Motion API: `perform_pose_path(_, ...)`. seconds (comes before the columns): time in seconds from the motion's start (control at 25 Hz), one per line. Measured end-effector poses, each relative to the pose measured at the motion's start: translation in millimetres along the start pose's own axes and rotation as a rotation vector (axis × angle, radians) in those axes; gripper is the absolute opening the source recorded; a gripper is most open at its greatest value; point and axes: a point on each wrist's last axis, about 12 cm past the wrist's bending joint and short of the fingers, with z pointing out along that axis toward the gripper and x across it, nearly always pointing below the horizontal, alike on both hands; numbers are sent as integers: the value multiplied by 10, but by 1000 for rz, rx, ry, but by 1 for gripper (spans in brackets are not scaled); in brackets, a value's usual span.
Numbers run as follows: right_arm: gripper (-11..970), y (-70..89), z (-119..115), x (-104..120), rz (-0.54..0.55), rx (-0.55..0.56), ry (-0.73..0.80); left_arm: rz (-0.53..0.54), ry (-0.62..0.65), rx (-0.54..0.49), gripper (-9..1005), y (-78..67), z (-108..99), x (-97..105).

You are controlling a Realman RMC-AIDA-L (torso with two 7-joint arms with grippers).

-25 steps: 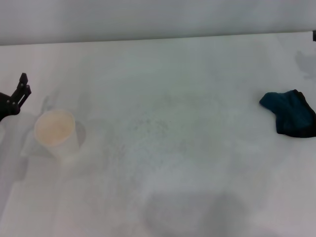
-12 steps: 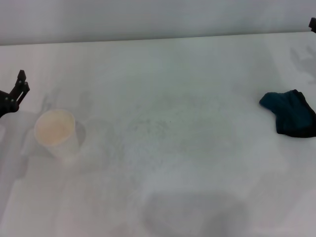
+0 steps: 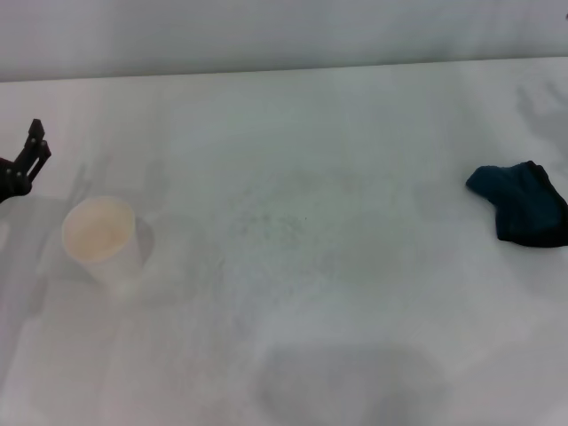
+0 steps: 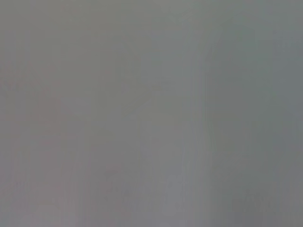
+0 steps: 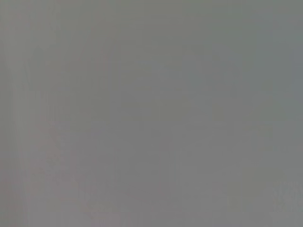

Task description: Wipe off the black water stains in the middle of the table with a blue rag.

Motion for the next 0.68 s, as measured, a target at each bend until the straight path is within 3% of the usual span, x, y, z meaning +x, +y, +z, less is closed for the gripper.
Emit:
perform_pose_path(0.16,525,43,-147,91,-62,49,-70,-19,-10,-24,877,14,19,-17)
perform_pose_path(0.68,525,-110,-278,265,-161,152,56,-35,-27,-67,877,30,-106,13)
